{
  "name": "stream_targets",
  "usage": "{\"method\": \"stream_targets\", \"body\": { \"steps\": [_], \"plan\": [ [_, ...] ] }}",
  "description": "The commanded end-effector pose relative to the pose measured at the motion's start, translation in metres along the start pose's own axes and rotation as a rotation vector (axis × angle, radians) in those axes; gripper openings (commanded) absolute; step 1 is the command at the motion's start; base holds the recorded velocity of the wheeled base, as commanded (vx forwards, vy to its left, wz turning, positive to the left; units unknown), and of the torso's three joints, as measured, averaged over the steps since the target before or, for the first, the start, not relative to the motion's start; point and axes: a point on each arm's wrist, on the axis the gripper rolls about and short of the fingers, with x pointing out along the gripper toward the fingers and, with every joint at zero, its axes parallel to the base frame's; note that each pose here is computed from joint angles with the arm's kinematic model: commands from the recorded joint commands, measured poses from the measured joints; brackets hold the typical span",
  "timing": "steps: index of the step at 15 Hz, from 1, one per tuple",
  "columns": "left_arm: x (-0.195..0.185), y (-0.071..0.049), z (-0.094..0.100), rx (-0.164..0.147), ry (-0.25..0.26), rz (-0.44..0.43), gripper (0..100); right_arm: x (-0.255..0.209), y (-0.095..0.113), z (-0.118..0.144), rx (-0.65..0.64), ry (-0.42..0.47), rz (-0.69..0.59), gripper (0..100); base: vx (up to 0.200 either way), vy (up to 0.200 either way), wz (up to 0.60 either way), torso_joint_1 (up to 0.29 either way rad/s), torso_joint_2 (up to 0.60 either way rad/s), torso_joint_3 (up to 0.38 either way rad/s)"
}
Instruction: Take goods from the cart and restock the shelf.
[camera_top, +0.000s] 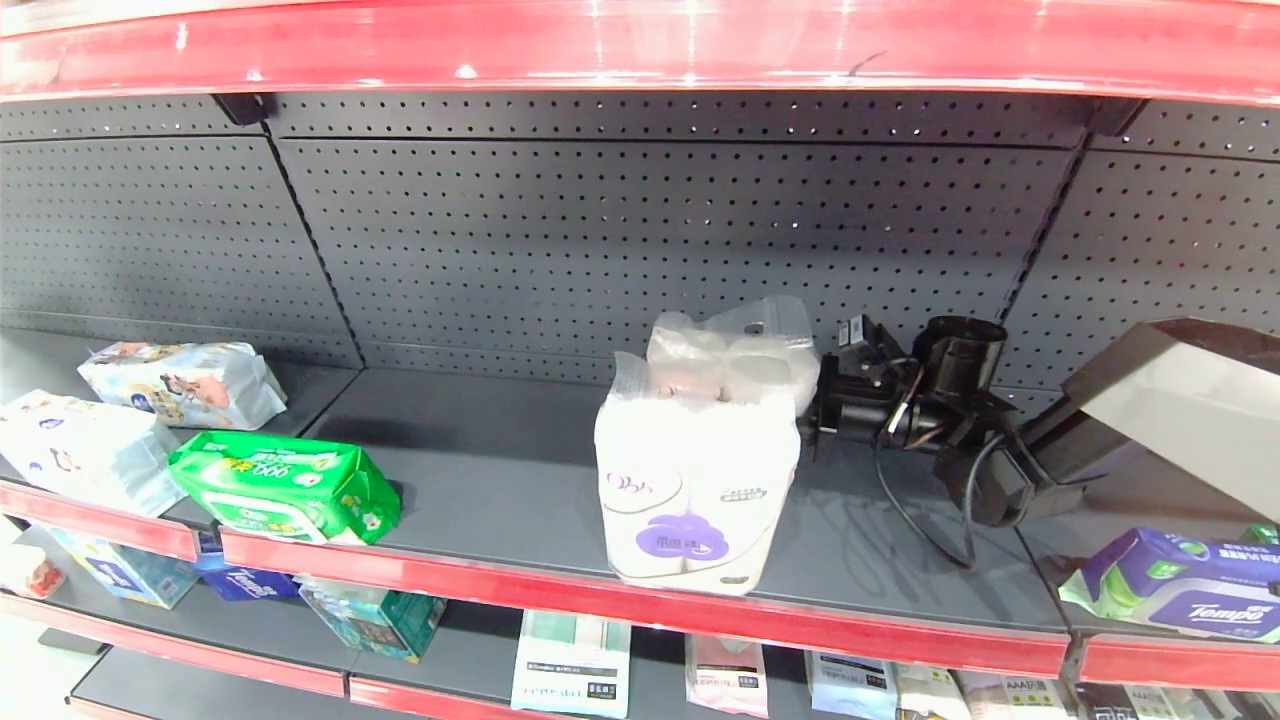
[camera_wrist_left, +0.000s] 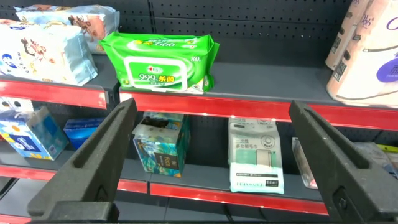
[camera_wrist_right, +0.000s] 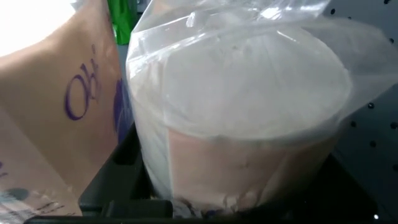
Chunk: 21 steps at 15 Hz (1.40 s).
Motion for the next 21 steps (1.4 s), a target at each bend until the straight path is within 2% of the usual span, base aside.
{"method": "stream_targets", "body": {
  "steps": [1,3,4,11,21],
  "plan": [
    [0.000,0.000,0.000,0.000,0.002,-0.001,100,-0.002,0.003,0.001,0.005,0.002,0.001,0,0.000,0.000,0.00,0.000,0.00,0.000],
    [0.000,0.000,0.000,0.000,0.002,-0.001,100,-0.001,0.003,0.003,0.003,0.000,0.002,0,0.000,0.000,0.00,0.000,0.00,0.000],
    [0.000,0.000,0.000,0.000,0.002,0.001,100,-0.001,0.003,0.002,0.005,0.001,0.002,100,0.000,0.000,0.00,0.000,0.00,0.000],
    [0.000,0.000,0.000,-0.002,0.002,0.001,100,-0.008,0.003,0.010,0.012,-0.003,-0.012,100,0.000,0.000,0.00,0.000,0.00,0.000],
    [0.000,0.000,0.000,0.000,0.002,0.001,100,-0.061,0.026,0.013,0.089,0.061,-0.084,100,0.000,0.000,0.00,0.000,0.00,0.000]
  ]
}}
